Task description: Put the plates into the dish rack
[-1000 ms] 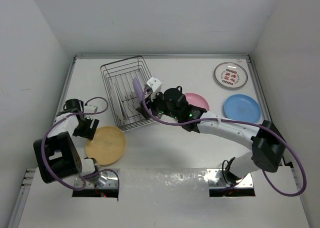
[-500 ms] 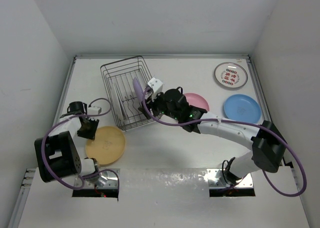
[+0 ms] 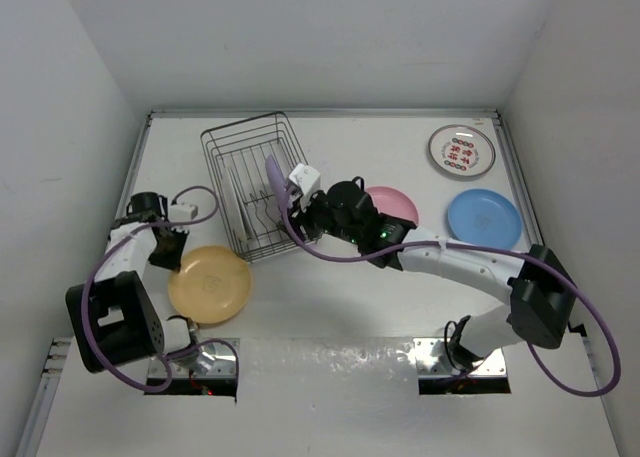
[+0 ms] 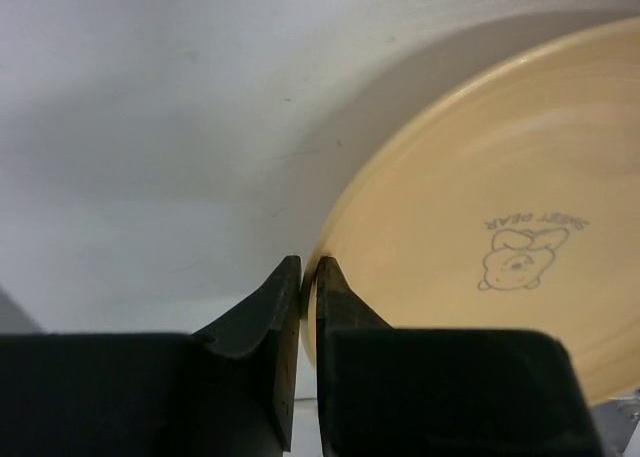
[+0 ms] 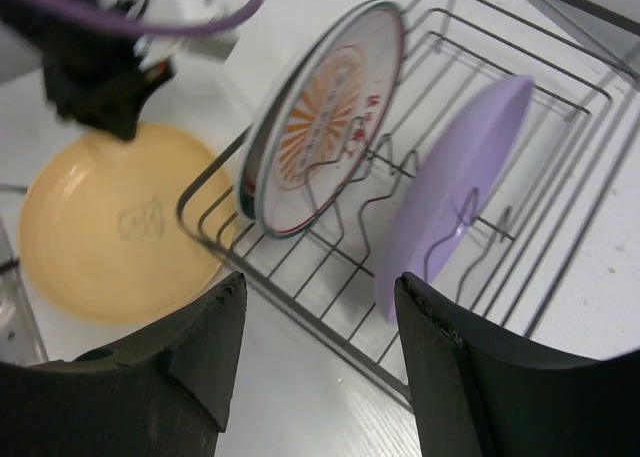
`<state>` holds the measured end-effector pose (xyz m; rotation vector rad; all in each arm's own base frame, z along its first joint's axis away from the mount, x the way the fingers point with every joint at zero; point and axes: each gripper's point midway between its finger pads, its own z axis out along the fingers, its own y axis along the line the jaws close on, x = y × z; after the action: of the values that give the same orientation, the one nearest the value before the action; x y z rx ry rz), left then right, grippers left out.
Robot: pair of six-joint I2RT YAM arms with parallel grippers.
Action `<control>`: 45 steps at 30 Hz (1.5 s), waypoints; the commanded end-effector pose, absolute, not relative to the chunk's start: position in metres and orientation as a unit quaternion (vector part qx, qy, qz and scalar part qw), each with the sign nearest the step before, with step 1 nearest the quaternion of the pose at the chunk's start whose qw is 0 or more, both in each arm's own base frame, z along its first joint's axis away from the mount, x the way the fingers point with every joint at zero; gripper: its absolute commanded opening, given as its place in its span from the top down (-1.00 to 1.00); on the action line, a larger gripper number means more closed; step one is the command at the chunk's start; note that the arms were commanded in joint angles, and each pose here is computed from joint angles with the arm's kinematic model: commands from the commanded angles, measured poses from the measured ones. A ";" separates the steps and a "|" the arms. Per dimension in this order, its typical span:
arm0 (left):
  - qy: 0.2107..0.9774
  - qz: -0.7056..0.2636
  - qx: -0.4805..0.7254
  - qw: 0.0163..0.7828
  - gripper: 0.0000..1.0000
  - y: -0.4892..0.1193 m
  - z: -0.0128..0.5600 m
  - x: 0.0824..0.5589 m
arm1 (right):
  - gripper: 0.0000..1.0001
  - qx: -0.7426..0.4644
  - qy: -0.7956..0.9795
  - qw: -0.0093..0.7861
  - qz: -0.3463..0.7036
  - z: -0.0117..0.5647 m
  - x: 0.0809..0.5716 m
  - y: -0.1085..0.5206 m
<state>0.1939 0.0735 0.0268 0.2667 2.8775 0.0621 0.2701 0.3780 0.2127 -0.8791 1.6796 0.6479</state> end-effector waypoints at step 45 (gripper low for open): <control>0.961 0.095 -0.010 0.260 1.00 0.098 0.263 0.229 | -0.22 -0.692 0.442 0.556 0.128 0.180 0.219 0.593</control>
<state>0.2285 0.0985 0.2460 -0.0252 2.6757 0.2492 0.1913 0.5885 0.1469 -1.8046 1.0317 0.3998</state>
